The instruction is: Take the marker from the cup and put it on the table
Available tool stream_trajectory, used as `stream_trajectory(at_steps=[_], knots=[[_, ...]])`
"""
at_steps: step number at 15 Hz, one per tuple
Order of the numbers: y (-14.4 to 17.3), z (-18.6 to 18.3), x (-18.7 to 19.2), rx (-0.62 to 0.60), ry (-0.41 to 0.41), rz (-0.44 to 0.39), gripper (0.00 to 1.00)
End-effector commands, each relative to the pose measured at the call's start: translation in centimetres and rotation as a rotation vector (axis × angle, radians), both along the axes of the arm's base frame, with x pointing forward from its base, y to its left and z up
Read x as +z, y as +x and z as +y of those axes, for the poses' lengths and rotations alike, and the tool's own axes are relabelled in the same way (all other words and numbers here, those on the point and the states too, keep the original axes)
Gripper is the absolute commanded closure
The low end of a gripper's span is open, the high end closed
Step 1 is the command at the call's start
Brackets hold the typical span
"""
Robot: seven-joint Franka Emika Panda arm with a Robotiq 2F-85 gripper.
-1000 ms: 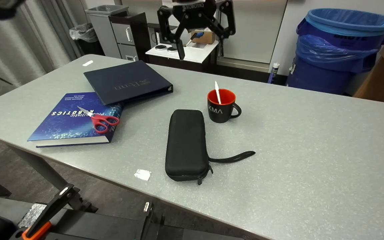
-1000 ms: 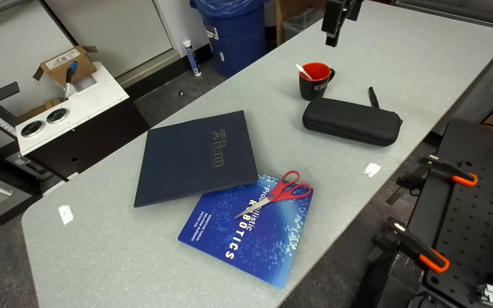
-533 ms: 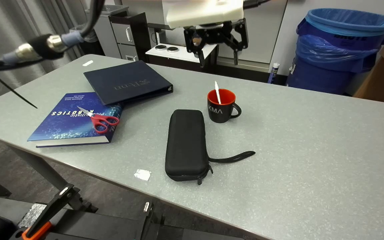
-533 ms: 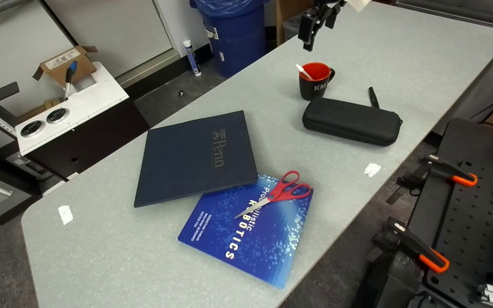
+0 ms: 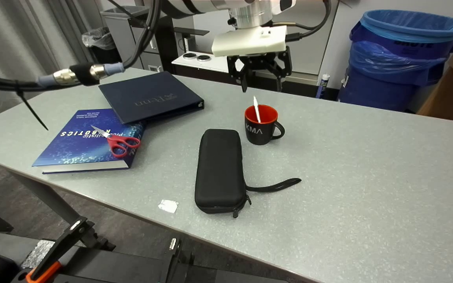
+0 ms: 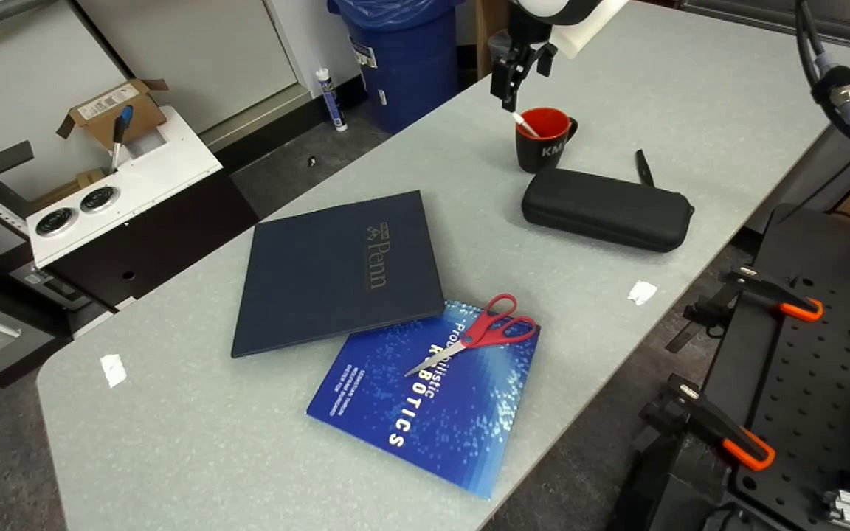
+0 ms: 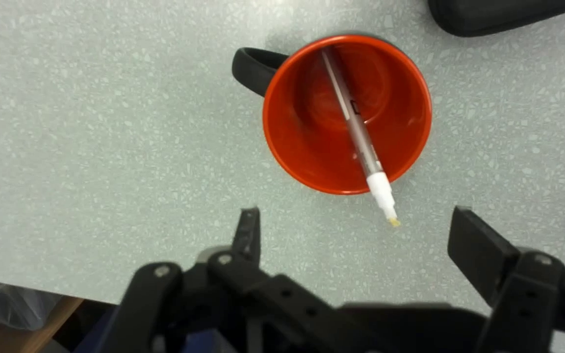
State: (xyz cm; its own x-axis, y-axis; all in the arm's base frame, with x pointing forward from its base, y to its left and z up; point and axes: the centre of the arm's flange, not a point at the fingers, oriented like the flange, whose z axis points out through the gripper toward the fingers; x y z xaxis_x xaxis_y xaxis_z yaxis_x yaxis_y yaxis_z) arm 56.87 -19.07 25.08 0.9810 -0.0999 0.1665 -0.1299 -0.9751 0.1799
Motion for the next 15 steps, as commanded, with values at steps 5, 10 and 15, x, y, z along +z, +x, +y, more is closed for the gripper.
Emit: stream_trajectory(at_steps=[5, 10, 15], knots=[[0.7, 0.5, -0.9, 0.022, 0.002, 0.006, 0.0], [1.7, 1.6, -3.1, 0.031, 0.006, 0.035, 0.0], [2.1, 1.3, -4.2, 0.041, 0.012, 0.036, 0.28]])
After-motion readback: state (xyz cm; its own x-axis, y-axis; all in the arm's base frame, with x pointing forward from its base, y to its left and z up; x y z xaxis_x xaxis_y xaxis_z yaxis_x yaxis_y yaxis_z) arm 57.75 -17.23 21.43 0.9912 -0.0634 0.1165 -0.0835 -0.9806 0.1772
